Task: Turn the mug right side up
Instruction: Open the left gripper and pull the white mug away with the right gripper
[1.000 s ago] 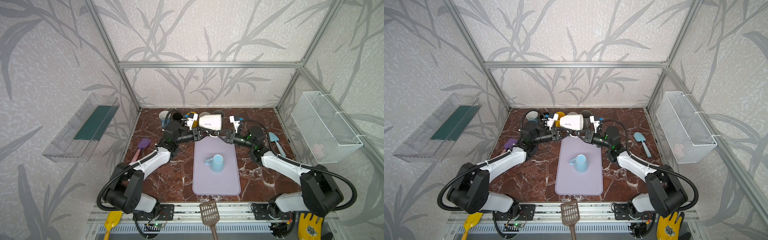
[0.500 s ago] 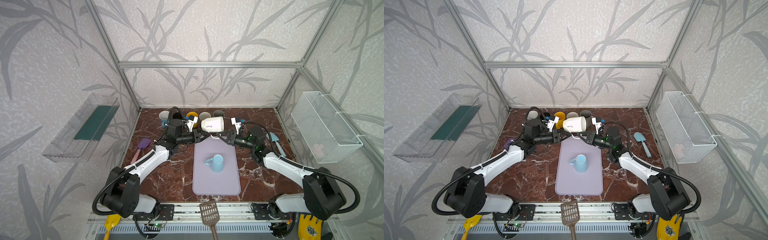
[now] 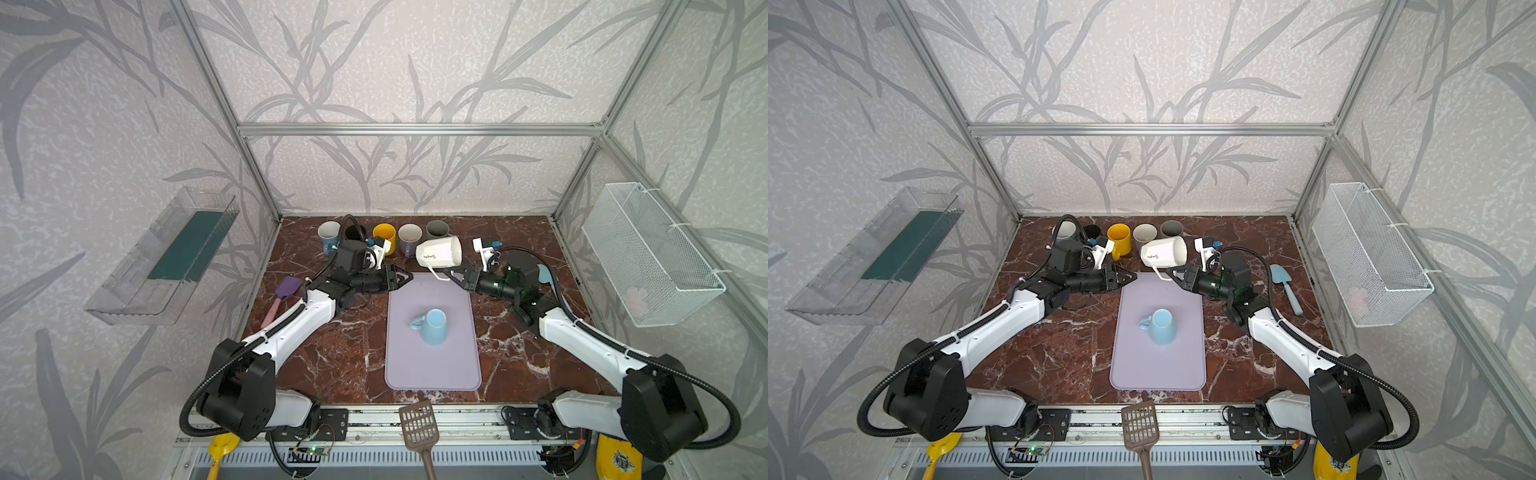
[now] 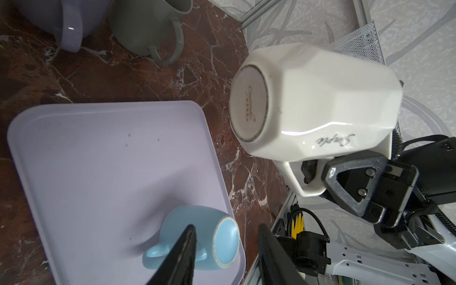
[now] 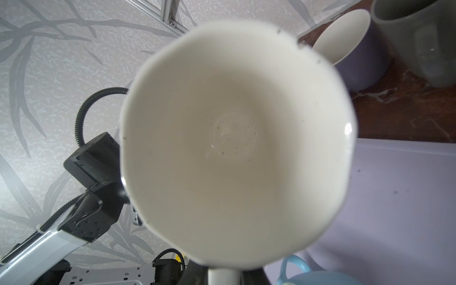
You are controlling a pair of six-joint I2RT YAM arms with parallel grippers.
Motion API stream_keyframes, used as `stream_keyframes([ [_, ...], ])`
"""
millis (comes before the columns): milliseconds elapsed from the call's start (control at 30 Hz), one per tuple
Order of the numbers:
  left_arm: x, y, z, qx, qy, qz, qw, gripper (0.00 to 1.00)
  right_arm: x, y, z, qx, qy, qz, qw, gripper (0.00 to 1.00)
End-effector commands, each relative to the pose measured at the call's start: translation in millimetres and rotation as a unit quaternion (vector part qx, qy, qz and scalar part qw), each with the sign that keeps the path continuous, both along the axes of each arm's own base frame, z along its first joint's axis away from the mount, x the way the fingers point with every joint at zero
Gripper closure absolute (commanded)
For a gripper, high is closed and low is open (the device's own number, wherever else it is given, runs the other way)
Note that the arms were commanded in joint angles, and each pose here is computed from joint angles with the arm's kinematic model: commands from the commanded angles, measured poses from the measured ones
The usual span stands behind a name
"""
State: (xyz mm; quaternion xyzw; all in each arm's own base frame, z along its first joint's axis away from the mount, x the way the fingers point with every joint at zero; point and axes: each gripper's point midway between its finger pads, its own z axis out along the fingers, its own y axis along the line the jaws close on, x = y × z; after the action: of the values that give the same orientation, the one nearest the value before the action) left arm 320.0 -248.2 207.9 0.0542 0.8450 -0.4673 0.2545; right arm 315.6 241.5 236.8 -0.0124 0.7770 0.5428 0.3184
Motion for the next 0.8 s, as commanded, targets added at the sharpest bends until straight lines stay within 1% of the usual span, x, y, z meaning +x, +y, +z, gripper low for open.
stream_keyframes([
  [0, 1.6, 5.2, 16.7, 0.018, -0.028, 0.006, 0.999, 0.57, 2.5, -8.2, 41.8, -0.004, -0.081, -0.004, 0.997, 1.00],
  [167, 1.2, 8.7, 13.4, 0.034, -0.027, 0.010, 0.999, 0.57, 5.5, -22.1, 33.4, -0.035, -0.069, -0.021, 0.997, 1.00],
  [400, 0.7, 9.2, 14.1, 0.037, -0.027, 0.010, 0.999, 0.57, 8.5, -36.4, 29.6, -0.055, -0.064, -0.038, 0.996, 1.00],
  [533, 0.2, 9.8, 14.0, 0.041, -0.026, 0.009, 0.999, 0.57, 11.4, -42.5, 23.5, -0.076, -0.055, -0.044, 0.995, 1.00],
  [567, 0.3, 10.4, 14.8, 0.042, -0.027, 0.010, 0.999, 0.57, 12.5, -44.2, 22.0, -0.088, -0.061, -0.043, 0.993, 1.00],
  [767, -0.6, 10.6, 16.9, 0.044, -0.028, 0.008, 0.999, 0.57, 22.5, -57.1, 7.7, -0.132, -0.046, -0.063, 0.988, 1.00],
])
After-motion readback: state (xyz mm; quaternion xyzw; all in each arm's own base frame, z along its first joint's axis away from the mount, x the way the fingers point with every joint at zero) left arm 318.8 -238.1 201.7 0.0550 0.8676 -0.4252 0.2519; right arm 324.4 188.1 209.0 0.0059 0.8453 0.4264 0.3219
